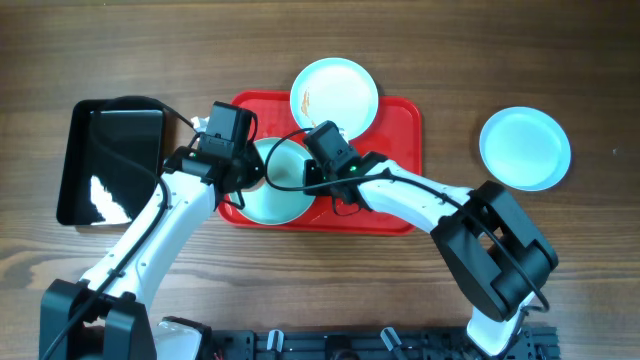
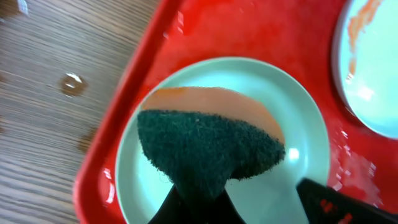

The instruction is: Clean dirty plates on tray and stack at the side

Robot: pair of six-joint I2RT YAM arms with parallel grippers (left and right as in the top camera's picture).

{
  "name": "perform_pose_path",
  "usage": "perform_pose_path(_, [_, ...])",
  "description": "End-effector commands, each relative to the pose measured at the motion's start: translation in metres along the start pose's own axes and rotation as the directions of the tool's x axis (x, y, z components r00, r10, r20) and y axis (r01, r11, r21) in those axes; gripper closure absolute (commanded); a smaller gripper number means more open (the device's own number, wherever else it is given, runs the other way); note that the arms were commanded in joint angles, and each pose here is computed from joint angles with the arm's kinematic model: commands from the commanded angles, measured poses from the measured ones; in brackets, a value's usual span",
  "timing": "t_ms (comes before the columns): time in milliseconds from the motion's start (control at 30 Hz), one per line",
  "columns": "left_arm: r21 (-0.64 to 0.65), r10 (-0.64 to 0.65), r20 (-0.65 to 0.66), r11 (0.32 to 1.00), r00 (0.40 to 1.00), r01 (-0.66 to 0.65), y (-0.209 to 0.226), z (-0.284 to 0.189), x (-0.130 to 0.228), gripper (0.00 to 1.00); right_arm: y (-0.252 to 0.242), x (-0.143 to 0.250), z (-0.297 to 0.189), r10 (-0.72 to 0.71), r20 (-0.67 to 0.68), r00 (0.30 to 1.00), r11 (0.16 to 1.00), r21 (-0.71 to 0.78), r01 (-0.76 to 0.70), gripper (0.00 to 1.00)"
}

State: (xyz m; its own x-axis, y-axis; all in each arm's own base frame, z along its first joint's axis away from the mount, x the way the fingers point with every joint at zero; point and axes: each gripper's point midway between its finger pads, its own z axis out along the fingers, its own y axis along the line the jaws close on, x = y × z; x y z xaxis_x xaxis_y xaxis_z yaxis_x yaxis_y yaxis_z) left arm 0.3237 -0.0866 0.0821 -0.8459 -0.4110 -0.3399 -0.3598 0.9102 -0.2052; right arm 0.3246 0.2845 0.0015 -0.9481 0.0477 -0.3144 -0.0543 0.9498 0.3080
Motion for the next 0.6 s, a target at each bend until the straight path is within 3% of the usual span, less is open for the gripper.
perform_pose_path(0, [0.1, 0.019, -0.105, 0.995, 0.994, -0.009, -0.022, 0.002, 0.023, 0.96, -0.043, 0.008, 0.009, 0.02, 0.017, 1.0, 0.981, 0.191, -0.023, 0.96])
perform_pose_path(267, [0.067, 0.088, -0.196, 0.995, 0.977, -0.076, -0.032, 0.033, 0.054, 0.96, -0.063, 0.003, -0.001, 0.031, 0.034, 0.999, 0.964, 0.263, -0.039, 0.95])
perform_pose_path(567, [0.136, 0.156, -0.223, 0.982, 0.962, -0.128, -0.061, 0.057, 0.074, 0.96, -0.064, 0.005, -0.002, 0.032, 0.025, 0.999, 0.962, 0.27, -0.037, 0.96])
